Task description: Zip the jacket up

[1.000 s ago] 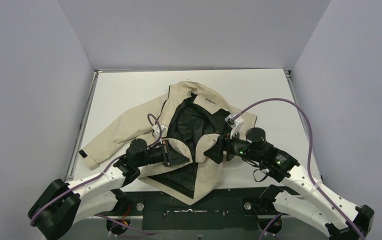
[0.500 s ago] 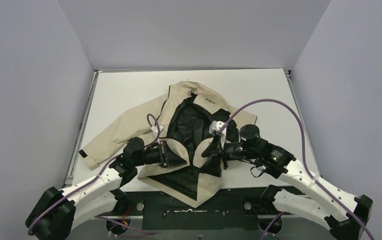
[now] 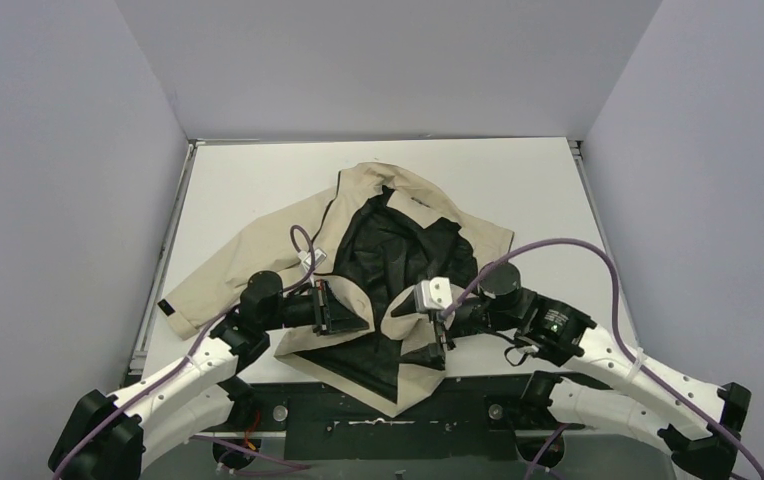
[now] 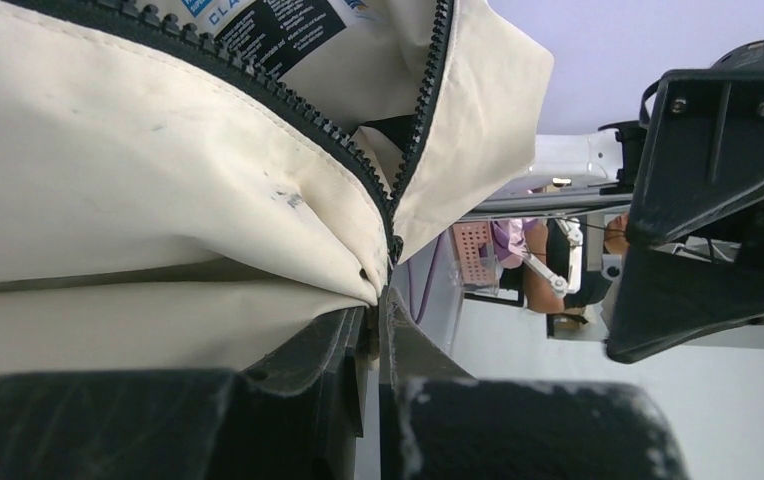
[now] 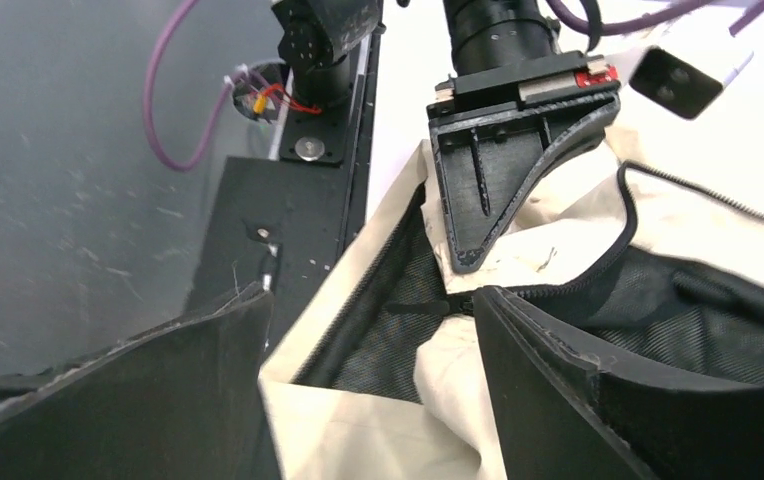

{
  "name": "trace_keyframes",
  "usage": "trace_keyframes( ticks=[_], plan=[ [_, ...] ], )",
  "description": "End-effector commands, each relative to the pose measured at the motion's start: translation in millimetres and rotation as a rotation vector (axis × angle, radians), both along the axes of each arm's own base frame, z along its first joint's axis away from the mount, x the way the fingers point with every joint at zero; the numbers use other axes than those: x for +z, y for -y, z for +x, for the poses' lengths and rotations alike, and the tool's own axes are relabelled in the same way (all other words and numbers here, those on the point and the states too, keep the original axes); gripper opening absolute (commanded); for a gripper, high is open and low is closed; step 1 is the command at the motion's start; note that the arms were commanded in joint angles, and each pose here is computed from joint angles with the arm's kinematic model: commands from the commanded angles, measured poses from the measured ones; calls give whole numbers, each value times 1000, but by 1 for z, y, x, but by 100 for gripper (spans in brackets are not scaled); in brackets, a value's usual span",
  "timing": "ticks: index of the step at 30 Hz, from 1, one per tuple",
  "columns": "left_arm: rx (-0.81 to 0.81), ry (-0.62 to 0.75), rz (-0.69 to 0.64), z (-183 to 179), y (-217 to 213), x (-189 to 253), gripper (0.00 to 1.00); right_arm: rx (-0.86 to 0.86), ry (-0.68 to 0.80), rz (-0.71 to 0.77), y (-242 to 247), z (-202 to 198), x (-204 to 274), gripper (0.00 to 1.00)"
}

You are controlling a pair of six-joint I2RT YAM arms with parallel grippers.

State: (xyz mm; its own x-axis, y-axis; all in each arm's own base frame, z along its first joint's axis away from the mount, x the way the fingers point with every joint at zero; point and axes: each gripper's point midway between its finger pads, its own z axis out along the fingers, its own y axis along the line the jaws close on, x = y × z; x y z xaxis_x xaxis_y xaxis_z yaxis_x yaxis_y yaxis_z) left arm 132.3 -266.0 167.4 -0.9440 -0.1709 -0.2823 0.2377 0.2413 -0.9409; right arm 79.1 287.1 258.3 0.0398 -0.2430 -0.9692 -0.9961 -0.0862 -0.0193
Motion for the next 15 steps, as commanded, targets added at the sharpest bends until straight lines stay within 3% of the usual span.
trace_keyframes(
  ticks=[1,15],
  plan=[
    [-54,57,-41,-3,2,27,0,33,349,85,-10,8,6,76],
    [-151,-3,-50,-19,0,28,0,-148,895,-149,-24,17,-48,78]
  ],
)
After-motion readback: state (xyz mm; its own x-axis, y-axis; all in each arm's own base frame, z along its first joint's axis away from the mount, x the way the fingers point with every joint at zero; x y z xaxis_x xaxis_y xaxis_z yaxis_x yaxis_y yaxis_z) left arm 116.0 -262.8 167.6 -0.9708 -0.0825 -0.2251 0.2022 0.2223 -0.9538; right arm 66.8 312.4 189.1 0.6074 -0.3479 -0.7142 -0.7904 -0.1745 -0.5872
